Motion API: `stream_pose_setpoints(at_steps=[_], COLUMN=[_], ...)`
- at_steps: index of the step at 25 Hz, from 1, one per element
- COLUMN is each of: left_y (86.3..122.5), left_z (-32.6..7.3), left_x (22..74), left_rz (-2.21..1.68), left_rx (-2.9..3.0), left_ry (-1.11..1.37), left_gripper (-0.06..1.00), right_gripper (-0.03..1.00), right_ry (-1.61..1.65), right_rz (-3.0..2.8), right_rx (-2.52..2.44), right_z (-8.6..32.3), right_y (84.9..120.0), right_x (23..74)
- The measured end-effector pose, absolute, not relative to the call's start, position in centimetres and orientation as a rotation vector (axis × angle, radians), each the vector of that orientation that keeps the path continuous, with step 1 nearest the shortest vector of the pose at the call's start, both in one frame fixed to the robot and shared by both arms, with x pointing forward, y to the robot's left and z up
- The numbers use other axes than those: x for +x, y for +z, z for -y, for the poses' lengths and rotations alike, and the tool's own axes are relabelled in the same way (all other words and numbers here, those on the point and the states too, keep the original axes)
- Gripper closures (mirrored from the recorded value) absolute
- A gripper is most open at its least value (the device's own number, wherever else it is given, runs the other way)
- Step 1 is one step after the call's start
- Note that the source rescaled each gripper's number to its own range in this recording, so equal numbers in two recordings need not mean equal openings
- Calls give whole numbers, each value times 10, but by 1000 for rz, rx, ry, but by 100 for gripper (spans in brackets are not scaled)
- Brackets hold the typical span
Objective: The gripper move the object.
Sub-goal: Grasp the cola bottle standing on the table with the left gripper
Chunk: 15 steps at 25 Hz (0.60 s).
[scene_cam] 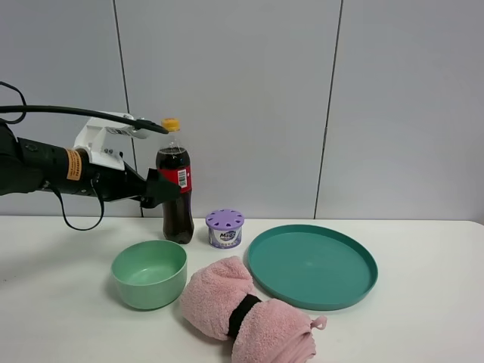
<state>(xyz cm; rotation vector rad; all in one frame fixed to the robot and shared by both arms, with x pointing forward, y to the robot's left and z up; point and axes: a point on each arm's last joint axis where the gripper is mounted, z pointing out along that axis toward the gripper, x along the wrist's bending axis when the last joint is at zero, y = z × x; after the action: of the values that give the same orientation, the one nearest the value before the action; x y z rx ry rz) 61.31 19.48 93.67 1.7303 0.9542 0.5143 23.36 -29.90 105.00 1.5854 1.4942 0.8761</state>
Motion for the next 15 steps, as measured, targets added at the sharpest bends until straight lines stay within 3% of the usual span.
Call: stream_pose_setpoints(at_steps=[15], left_y=[934], left_z=[-191], left_x=[647], left_rz=[-1014], left_rx=[1645], left_ry=[514], left_gripper=[-6], right_gripper=[-3], right_ry=[876], right_rz=[-1494], right_rx=[1585], right_z=[299], right_y=[1050], right_x=[234])
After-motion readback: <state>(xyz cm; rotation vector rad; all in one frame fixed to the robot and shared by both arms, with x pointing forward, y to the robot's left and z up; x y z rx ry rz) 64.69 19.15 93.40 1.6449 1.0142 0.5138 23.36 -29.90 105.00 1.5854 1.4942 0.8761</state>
